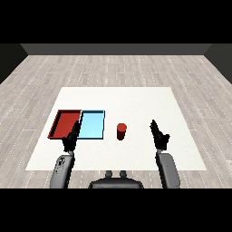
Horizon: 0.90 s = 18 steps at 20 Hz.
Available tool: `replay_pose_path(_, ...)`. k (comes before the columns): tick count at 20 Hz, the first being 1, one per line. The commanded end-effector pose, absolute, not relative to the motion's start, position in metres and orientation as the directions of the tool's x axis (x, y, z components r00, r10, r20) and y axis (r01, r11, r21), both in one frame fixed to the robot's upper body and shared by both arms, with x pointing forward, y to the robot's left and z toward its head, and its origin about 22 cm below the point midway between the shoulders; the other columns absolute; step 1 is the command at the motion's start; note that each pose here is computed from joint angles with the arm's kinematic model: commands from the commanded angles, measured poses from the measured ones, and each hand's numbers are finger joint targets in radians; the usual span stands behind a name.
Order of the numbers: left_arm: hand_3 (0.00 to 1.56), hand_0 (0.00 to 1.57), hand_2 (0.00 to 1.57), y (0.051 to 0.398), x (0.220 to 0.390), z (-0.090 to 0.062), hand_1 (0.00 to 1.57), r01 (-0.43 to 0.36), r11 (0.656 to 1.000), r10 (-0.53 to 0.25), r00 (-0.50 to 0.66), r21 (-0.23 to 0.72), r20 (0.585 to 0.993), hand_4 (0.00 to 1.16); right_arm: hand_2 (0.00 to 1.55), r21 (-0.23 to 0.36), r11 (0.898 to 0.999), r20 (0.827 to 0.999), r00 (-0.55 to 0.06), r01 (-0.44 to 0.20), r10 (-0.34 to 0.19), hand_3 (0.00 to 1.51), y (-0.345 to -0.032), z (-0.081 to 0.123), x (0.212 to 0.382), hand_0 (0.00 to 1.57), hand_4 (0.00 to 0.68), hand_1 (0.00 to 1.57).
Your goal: Pick the red can and put it in the red box
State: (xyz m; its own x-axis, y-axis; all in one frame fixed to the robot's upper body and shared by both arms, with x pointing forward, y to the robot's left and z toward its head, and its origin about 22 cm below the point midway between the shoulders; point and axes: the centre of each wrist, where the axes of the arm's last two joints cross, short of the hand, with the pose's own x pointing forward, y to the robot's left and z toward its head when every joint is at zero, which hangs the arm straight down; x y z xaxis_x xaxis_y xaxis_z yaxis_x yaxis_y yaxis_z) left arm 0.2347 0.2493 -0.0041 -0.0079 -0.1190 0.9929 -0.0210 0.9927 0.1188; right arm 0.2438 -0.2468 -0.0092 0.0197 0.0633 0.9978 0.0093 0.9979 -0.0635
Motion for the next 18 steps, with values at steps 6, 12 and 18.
replay_pose_path(6,0.0,0.0,0.0,0.249,0.245,0.016,0.0,0.014,0.998,-0.056,0.003,0.056,0.998,0.0,0.0,-0.065,0.998,0.998,0.008,-0.015,0.065,0.0,-0.276,0.006,0.226,0.0,0.0,0.0)
replay_pose_path(12,0.0,0.0,0.0,0.241,0.242,0.019,0.0,0.01,1.0,-0.001,-0.433,0.006,0.901,0.0,0.0,-0.008,0.996,0.932,-0.361,-0.09,-0.026,0.0,-0.255,0.011,0.233,0.0,0.0,0.0)
replay_pose_path(18,0.0,0.0,0.0,0.232,0.238,0.02,0.0,0.029,1.0,0.011,-0.448,0.002,0.894,0.0,0.0,-0.007,0.997,0.931,-0.364,-0.076,-0.021,0.0,-0.276,0.008,0.241,0.0,0.0,0.0)
